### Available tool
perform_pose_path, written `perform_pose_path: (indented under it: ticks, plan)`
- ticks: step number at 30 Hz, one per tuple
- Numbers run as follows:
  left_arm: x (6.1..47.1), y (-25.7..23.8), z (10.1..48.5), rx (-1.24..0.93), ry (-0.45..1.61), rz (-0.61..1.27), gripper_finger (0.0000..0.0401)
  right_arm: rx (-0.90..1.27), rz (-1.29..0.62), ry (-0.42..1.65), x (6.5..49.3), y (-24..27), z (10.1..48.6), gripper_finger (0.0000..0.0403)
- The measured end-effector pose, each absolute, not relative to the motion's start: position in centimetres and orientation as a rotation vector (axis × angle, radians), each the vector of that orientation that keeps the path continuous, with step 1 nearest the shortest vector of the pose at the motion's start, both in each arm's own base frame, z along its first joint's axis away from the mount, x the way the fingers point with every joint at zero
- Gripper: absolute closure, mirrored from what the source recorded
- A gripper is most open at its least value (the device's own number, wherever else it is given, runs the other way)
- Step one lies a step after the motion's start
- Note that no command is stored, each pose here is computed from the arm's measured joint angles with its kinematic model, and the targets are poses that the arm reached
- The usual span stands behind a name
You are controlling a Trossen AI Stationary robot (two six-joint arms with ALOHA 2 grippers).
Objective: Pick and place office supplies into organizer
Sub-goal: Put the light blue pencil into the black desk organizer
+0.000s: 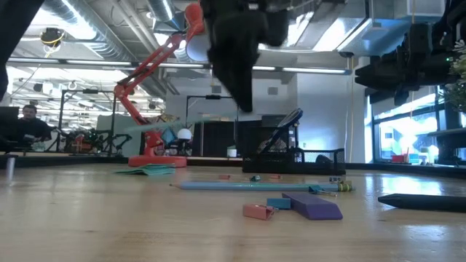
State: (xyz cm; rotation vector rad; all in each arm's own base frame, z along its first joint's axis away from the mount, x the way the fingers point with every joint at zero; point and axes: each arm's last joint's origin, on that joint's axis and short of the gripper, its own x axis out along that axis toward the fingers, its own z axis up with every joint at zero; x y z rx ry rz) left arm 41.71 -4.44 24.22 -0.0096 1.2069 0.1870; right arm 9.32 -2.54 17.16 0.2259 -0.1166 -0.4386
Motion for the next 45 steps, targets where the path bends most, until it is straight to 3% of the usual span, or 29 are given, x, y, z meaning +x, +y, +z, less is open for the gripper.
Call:
perform_pose_path:
  ticks: [6, 12, 18, 32, 45]
  plan:
    - [40.5, -2.1, 30.2, 0.040, 0.957, 0.235, 0.0393, 0.226, -0.439, -0.117, 9.3, -2.5, 17.2, 0.0276]
    - [40.7, 0.7, 35.9, 0.138, 0.581, 0.222, 0.0392, 0.226, -0.438, -0.123, 9.3, -2.5, 17.2, 0.0276]
    - [41.3, 4.9, 38.3, 0.139, 0.326, 0.116, 0.0392, 0.226, -0.438, -0.123, 9.3, -2.5, 17.2, 0.0276]
    - [42.9, 15.0, 34.2, 0.082, 0.301, 0.164, 0.0391, 0.202, -0.440, -0.112, 9.3, -2.5, 17.2, 0.0276]
    - [44.2, 18.8, 29.3, -0.006, 0.378, 0.183, 0.0391, 0.196, -0.440, -0.110, 9.3, -2.5, 17.2, 0.0276]
